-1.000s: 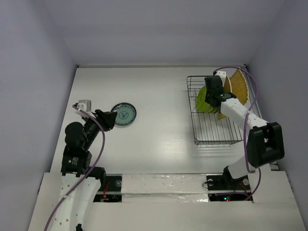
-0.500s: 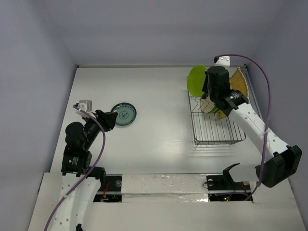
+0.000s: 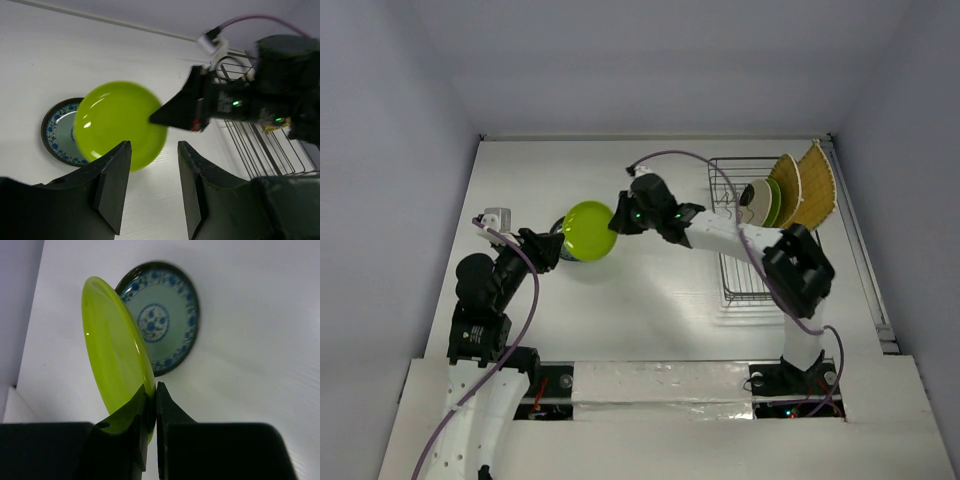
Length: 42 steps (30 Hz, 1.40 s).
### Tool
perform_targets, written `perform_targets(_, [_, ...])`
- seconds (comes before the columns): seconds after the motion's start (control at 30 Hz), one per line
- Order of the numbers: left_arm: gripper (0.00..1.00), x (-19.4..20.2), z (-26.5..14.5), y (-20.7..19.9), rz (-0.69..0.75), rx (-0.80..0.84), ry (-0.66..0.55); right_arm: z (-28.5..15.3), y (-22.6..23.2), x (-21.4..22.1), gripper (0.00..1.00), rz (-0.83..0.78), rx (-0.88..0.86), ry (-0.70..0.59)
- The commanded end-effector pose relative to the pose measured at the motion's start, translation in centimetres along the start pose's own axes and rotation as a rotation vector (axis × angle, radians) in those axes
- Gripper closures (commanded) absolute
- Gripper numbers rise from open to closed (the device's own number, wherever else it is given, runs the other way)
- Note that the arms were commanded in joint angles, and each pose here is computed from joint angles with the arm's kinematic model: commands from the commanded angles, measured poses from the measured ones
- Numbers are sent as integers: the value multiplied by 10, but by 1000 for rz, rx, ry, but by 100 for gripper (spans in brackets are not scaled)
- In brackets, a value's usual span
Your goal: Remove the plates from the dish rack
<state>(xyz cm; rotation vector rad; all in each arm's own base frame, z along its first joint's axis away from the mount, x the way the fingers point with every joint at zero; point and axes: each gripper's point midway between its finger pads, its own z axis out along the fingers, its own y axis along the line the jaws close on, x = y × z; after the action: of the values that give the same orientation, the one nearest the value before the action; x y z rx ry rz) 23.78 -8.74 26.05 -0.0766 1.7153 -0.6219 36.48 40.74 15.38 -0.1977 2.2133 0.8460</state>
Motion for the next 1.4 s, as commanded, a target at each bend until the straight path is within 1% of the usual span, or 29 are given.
perform_targets(0.0, [61, -8, 2, -4, 11, 21, -33, 15, 66, -30, 100, 117, -236, -63])
perform_targets(0.07, [61, -8, 2, -5, 12, 23, -35, 26, 71, -22, 100, 158, -254, -52])
perform_targets(0.17, [61, -8, 2, -5, 12, 27, -35, 42, 57, -6, 100, 194, -212, -20])
perform_targets(0.23, [61, -8, 2, -5, 12, 28, -34, 48, 47, 1, 90, 203, -178, -19])
perform_targets(0.27, [61, -8, 2, -6, 13, 30, -35, 49, 44, 3, 81, 209, -172, -18])
perform_targets(0.3, [61, -9, 2, -6, 15, 32, -36, 51, 41, 7, 78, 210, -160, -14])
perform_targets(0.43, [61, -8, 1, -6, 13, 31, -36, 58, 38, 8, 78, 221, -150, -14])
perform_targets(0.47, [61, -9, 1, -6, 14, 32, -39, 59, 39, 7, 80, 229, -151, -15])
perform_targets(0.53, [61, -9, 1, -6, 13, 32, -38, 62, 42, 3, 80, 242, -154, -21])
perform_targets(0.57, [61, -9, 1, -6, 13, 31, -36, 65, 40, 6, 78, 249, -144, -12])
perform_targets(0.6, [61, -9, 1, -6, 15, 29, -37, 67, 39, 5, 75, 250, -134, -15])
perform_targets(0.63, [61, -9, 1, -6, 13, 30, -37, 68, 35, 9, 69, 250, -116, -1])
perform_targets(0.67, [61, -9, 1, -6, 13, 30, -38, 69, 32, 12, 53, 235, -105, 7])
perform_targets(0.77, [61, -9, 1, -6, 14, 31, -40, 69, 20, 21, 30, 207, -63, 27])
perform_targets(0.87, [61, -10, 0, -7, 15, 32, -42, 52, 10, 9, 29, 157, -1, -29])
perform_targets(0.9, [61, -10, 0, -7, 15, 32, -42, 46, 2, -2, 30, 136, 49, -73])
perform_targets(0.93, [61, -9, 0, -6, 14, 31, -40, 28, 9, -22, 31, 119, 49, -125])
perform_targets(1.0, [61, -11, 0, -7, 16, 33, -45, 7, -8, -29, 36, 50, 140, -156])
perform_targets(1.03, [61, -10, -1, -7, 17, 32, -46, -15, -6, -49, 39, 43, 141, -199])
perform_targets(1.07, [61, -11, -1, -7, 16, 33, -48, -27, -13, -54, 52, 33, 166, -206])
perform_targets(1.1, [61, -11, -1, -8, 18, 35, -49, -39, -27, -66, 64, 16, 194, -228])
perform_targets(1.13, [61, -11, -2, -8, 19, 36, -50, -52, -45, -67, 76, 5, 250, -241])
perform_targets(1.17, [61, -12, -2, -8, 18, 35, -52, -79, -56, -80, 97, -14, 294, -269])
perform_targets(1.2, [61, -11, -2, -8, 18, 37, -53, -98, -85, -96, 100, -8, 375, -309])
perform_targets(1.23, [61, -13, -3, -9, 19, 37, -58, -111, -105, -95, 100, -15, 421, -304])
perform_targets(1.27, [61, -13, -3, -9, 20, 38, -59, -139, -116, -104, 100, -32, 454, -323])
perform_targets(1.3, [63, -12, -3, -9, 19, 40, -57, -160, -148, -115, 100, -15, 531, -345])
perform_targets(1.33, [64, -12, -3, -10, 20, 44, -58, -175, -164, -116, 100, -19, 579, -350])
perform_targets(1.37, [65, -13, -4, -11, 21, 47, -60, -189, -186, -107, 100, -24, 652, -323])
